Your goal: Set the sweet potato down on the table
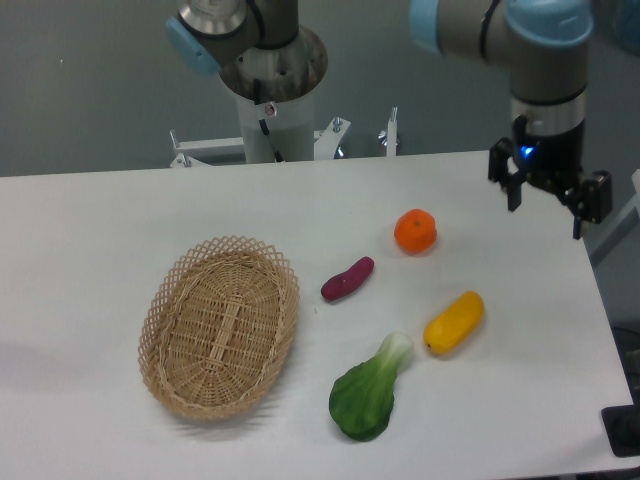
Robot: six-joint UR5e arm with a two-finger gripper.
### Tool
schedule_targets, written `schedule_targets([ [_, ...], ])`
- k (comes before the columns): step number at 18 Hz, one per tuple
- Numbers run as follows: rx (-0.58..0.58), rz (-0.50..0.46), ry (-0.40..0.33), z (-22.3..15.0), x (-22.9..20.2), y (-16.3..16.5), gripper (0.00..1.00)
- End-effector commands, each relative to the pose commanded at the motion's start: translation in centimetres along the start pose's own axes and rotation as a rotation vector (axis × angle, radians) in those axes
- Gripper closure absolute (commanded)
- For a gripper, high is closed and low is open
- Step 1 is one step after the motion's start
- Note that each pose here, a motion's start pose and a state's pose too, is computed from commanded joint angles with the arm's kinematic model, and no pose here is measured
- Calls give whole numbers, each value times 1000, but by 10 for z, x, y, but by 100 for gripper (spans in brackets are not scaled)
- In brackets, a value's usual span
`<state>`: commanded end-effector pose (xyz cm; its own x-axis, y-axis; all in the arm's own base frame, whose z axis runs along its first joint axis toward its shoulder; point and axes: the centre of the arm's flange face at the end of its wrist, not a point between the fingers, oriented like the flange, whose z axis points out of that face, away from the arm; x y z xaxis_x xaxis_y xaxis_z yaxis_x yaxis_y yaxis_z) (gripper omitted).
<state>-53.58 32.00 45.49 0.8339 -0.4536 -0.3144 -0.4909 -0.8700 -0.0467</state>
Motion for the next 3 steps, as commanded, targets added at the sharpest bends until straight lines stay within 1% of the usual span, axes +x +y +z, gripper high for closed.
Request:
schedule_targets([
  [3, 19, -7, -6, -1, 0, 3, 0],
])
